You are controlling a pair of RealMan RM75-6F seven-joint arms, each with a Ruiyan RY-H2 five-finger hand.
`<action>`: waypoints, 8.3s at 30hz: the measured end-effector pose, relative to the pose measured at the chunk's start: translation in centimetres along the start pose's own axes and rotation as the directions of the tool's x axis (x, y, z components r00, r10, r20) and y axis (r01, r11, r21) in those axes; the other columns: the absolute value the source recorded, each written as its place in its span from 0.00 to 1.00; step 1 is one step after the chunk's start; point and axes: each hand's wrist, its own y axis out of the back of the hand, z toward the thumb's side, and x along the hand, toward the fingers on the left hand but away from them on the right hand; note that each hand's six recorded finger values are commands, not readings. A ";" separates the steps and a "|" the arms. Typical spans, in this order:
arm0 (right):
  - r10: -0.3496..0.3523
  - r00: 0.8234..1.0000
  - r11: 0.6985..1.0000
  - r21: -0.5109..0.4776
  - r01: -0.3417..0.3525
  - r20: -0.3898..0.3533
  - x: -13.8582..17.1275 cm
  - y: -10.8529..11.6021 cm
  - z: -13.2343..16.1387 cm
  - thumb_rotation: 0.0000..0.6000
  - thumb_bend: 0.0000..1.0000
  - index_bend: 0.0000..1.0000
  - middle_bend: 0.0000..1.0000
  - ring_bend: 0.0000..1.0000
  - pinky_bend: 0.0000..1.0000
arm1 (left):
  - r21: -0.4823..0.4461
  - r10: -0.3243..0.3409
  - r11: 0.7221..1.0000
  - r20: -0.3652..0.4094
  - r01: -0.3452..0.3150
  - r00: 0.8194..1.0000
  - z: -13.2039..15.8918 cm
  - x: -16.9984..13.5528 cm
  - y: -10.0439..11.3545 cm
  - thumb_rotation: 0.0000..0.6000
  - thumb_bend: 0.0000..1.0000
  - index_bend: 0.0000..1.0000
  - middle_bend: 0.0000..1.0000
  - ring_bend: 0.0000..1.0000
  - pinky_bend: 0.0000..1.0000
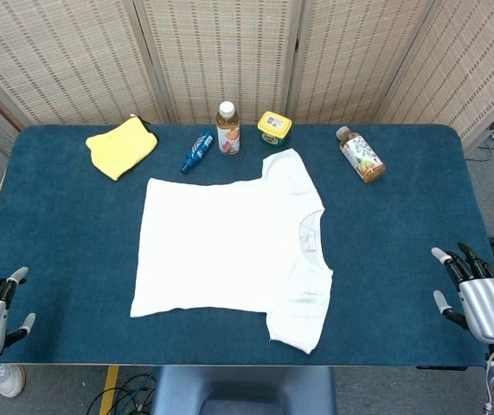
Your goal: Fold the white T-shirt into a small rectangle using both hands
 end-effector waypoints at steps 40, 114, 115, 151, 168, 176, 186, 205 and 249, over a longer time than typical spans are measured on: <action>-0.033 0.999 0.999 0.002 0.033 -0.025 -0.7 0.5 0.3 1.00 0.39 0.12 0.23 0.11 0.23 | 0.109 -0.205 0.979 0.470 0.174 0.859 11.6 3.4 -6.6 1.00 0.26 0.40 0.72 0.67 0.83; -0.018 1.000 1.000 0.009 0.018 0.011 -0.2 0.2 -0.5 1.00 0.39 0.12 0.23 0.12 0.23 | 0.136 -0.264 0.964 0.451 0.227 0.852 15.5 7.0 -13.0 1.00 0.52 0.52 0.81 0.75 0.86; -0.020 1.000 1.000 0.008 0.020 0.011 -0.3 0.3 -0.5 1.00 0.39 0.12 0.23 0.12 0.23 | 0.135 -0.263 0.965 0.452 0.226 0.853 15.5 7.0 -13.0 1.00 0.54 0.53 0.81 0.76 0.86; 0.279 0.868 0.958 0.062 -0.279 -0.412 -2.0 -9.6 9.7 1.00 0.29 0.45 0.85 0.92 1.00 | 0.105 -0.212 0.977 0.459 0.184 0.863 16.3 6.4 -12.0 1.00 0.60 0.65 0.87 0.81 0.87; 0.343 0.816 0.936 0.100 -0.336 -0.465 -5.5 -14.3 13.6 1.00 0.17 0.54 0.91 0.97 1.00 | 0.090 -0.206 0.979 0.447 0.185 0.870 16.1 6.4 -12.2 1.00 0.60 0.65 0.88 0.81 0.87; 0.354 0.809 0.933 0.116 -0.341 -0.470 -6.3 -15.3 14.4 1.00 0.22 0.54 0.91 0.97 1.00 | 0.085 -0.201 0.979 0.441 0.183 0.875 15.9 6.5 -12.2 1.00 0.60 0.64 0.88 0.81 0.87; 0.367 0.798 0.928 0.131 -0.349 -0.478 -6.7 -15.9 14.9 1.00 0.22 0.54 0.91 0.97 1.00 | 0.078 -0.199 0.980 0.431 0.183 0.880 15.6 6.6 -12.3 1.00 0.60 0.64 0.88 0.81 0.87; 0.365 0.790 0.929 0.134 -0.346 -0.492 -7.7 -16.5 16.2 1.00 0.28 0.54 0.91 0.97 1.00 | 0.080 -0.204 0.979 0.418 0.188 0.886 15.1 6.6 -12.5 1.00 0.60 0.63 0.88 0.81 0.87; 0.228 0.815 0.967 0.028 -0.252 -0.533 -6.4 -11.0 16.4 1.00 0.59 0.66 0.94 0.98 1.00 | -0.164 -0.135 0.964 0.370 0.208 0.919 11.9 6.0 -8.6 1.00 0.60 0.63 0.88 0.81 0.87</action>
